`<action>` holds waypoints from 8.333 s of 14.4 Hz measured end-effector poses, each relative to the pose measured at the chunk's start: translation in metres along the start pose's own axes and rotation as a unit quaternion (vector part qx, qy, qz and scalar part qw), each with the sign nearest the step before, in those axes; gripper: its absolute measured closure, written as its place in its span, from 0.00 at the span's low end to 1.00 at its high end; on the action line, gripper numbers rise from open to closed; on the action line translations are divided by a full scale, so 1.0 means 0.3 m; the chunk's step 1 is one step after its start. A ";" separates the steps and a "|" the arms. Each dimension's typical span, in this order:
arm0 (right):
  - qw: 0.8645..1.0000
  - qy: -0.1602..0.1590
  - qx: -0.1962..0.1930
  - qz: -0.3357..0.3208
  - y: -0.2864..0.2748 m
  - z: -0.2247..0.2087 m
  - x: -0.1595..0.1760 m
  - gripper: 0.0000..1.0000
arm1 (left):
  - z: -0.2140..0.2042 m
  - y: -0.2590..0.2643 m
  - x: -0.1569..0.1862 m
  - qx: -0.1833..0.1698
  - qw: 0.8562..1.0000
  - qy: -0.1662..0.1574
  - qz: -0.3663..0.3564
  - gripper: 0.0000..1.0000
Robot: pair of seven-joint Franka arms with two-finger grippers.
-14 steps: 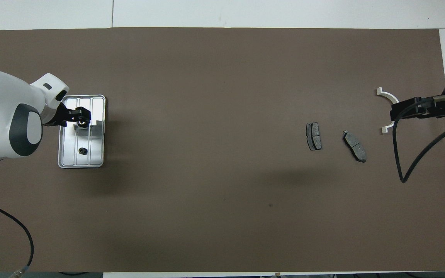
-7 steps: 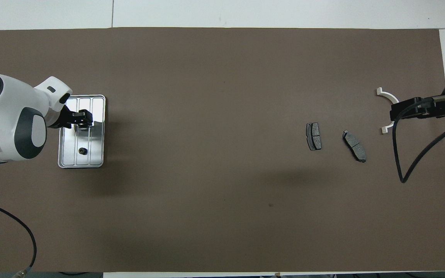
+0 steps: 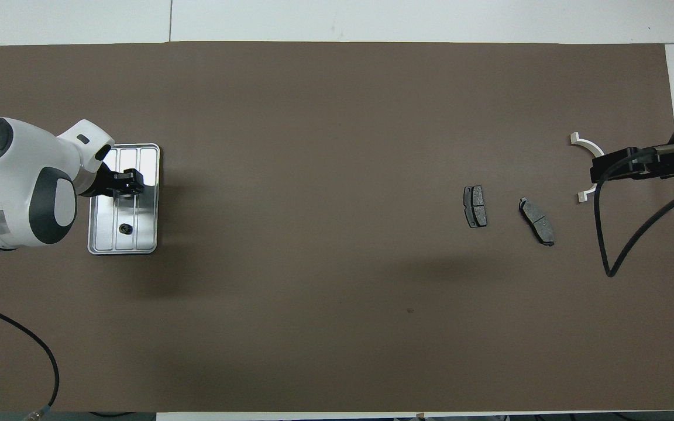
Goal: Place bearing gear from tray to pile
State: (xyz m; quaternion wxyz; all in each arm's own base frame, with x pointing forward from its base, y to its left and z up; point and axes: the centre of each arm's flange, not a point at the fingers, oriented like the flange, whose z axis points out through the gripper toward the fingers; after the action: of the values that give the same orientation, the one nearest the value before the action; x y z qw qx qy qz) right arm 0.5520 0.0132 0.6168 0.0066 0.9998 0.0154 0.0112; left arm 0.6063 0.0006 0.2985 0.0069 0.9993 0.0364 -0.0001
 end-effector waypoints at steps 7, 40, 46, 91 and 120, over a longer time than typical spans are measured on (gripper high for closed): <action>1.000 0.001 0.000 0.000 -0.001 0.000 0.000 0.00 | -0.152 0.111 0.057 -0.012 0.999 -0.025 -0.044 0.66; 0.997 0.020 0.014 0.079 -0.573 0.343 0.045 0.00 | -0.109 1.070 -0.313 0.023 0.990 -0.013 -0.136 0.00; 0.987 0.026 0.024 0.157 -0.850 0.549 0.057 0.00 | -0.278 0.418 -0.250 0.020 0.999 -0.030 -0.001 0.00; 0.981 0.022 -0.006 0.193 -1.558 1.073 0.087 0.66 | -0.325 0.014 -0.180 0.006 0.998 -0.062 -0.004 0.76; 0.999 -0.005 -0.010 -0.039 0.107 1.015 0.517 0.66 | 0.016 1.223 -0.318 -0.018 0.986 -0.011 -0.164 0.76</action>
State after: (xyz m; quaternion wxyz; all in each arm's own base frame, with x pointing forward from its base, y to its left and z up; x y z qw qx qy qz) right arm 0.7149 -0.0181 0.3165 0.0173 0.9984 0.0541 0.0065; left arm 0.5378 -0.3724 0.2989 0.0256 0.9794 0.1998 -0.0116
